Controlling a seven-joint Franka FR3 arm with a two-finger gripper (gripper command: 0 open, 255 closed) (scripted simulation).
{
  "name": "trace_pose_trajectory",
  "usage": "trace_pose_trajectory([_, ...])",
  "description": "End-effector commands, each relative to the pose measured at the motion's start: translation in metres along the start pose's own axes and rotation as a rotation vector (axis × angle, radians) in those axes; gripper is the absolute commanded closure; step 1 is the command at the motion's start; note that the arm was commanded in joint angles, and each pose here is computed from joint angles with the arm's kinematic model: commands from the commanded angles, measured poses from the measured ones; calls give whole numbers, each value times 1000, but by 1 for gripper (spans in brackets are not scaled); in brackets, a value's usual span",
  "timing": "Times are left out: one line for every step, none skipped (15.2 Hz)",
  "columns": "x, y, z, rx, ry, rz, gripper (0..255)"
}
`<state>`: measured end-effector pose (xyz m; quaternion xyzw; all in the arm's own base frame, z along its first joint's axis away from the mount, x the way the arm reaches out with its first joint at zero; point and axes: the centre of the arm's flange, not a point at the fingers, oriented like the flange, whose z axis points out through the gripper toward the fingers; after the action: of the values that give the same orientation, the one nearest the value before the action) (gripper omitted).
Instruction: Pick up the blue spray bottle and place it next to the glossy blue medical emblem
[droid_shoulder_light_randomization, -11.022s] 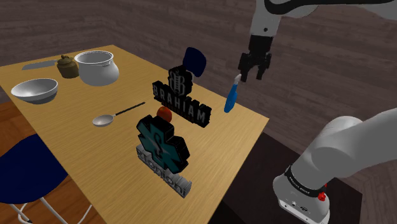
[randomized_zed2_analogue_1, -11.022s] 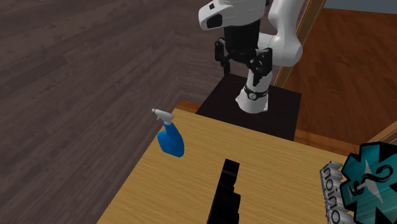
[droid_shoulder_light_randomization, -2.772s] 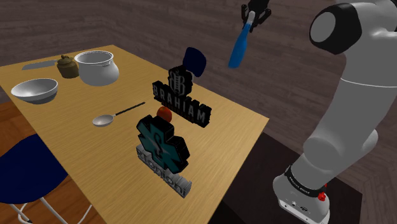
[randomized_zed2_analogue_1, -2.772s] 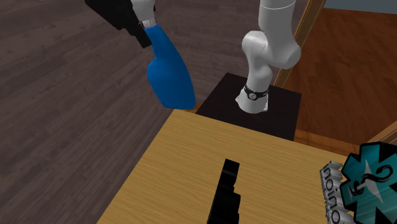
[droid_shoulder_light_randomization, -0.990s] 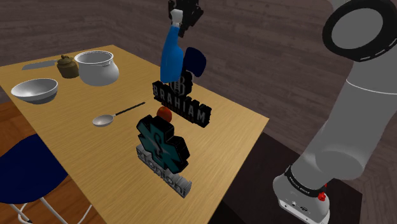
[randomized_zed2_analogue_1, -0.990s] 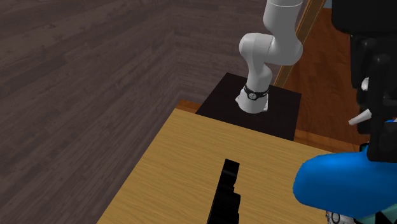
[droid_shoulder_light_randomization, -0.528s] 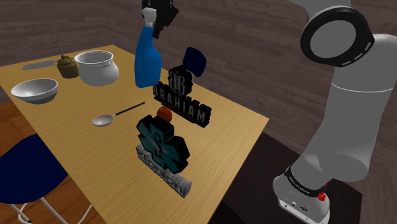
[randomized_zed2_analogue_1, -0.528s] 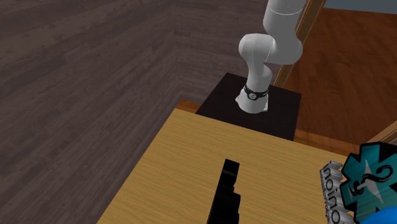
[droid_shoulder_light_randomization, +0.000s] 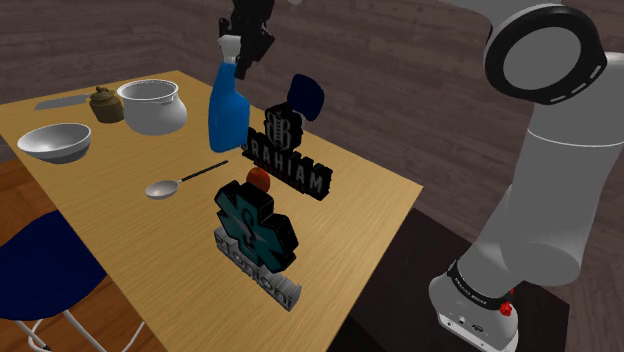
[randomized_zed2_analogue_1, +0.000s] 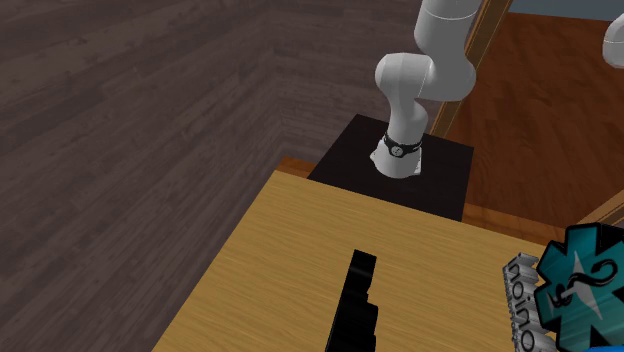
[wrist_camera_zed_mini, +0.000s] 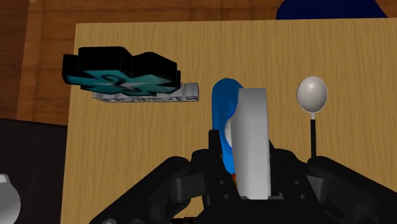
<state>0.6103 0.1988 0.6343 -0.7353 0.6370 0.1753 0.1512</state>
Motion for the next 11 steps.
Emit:
trace_pose_trajectory([5,-1,11,1,0,0,255])
trace_pose_trajectory([7,-1,15,1,0,0,255])
trace_pose_trajectory([10,-1,20,1,0,0,255])
trace_pose_trajectory([12,-1,25,1,0,0,255])
trace_pose_trajectory([14,-1,29,1,0,0,255])
trace_pose_trajectory([17,-1,34,1,0,0,255])
trace_pose_trajectory([19,-1,39,1,0,0,255])
trace_pose_trajectory([21,-1,44,1,0,0,255])
trace_pose_trajectory([24,-1,48,1,0,0,255])
trace_pose_trajectory([26,-1,53,1,0,0,255])
trace_pose_trajectory([29,-1,58,1,0,0,255])
